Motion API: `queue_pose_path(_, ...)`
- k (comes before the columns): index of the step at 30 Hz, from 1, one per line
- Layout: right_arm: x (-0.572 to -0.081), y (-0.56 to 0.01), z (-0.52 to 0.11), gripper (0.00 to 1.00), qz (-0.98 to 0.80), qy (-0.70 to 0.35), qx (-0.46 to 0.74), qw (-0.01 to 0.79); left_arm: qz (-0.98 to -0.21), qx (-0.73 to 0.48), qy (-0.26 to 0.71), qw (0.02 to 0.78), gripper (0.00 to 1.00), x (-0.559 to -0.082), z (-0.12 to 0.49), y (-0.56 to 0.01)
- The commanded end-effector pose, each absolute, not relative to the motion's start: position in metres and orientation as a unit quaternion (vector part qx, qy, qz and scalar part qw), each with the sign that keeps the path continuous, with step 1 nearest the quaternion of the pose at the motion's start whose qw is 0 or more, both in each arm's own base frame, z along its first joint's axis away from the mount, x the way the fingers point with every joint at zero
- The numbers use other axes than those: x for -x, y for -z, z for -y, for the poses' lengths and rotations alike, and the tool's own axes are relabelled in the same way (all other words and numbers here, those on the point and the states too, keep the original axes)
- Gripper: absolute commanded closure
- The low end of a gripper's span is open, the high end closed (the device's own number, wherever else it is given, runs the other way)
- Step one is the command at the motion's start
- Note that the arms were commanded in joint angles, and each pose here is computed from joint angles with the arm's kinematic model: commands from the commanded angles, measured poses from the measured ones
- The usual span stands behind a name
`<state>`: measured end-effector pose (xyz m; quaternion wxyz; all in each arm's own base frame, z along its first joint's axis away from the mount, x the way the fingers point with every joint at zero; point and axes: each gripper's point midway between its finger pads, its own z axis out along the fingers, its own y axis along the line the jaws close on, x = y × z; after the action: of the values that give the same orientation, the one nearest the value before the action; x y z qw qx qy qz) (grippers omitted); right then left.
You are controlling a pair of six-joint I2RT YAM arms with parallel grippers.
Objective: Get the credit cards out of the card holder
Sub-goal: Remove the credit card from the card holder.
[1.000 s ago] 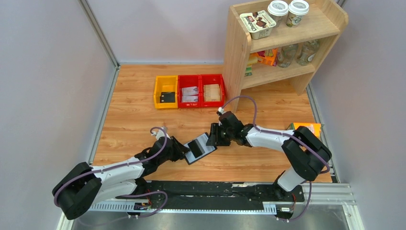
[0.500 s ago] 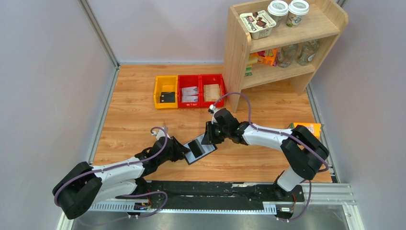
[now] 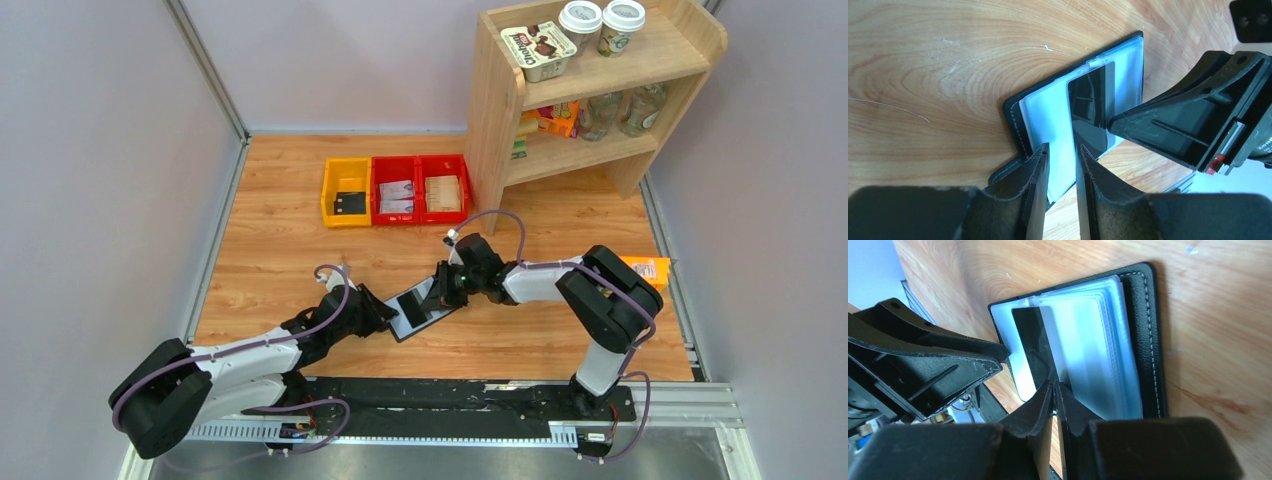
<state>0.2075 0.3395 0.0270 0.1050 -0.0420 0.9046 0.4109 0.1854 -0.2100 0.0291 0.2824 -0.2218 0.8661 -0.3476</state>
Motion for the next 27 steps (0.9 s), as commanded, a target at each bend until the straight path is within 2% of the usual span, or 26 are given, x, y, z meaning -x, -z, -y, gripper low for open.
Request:
queue_pose_path(1,-0.204,0.003,-0.316,0.85,-0.921,-0.382,-0.009,0.076,-0.857,0.214,0.366,0.293,0.65,-0.191,0.217,-0.043)
queue_pose_path(7,-0.201,0.002,-0.315,0.84,-0.912,-0.404,-0.019,0.064,-0.856,0.213,0.37,0.293,0.64,-0.192,0.22,-0.044)
queue_pose_path(18,-0.221,-0.062,-0.329,0.8,-0.884,-0.447,0.031,0.131,-0.858,0.203,0.373,0.289,0.64,-0.192,0.224,-0.047)
queue_pose_path(27,-0.219,-0.038,-0.321,0.81,-0.9,-0.418,0.022,0.12,-0.857,0.195,0.382,0.287,0.64,-0.194,0.231,-0.051)
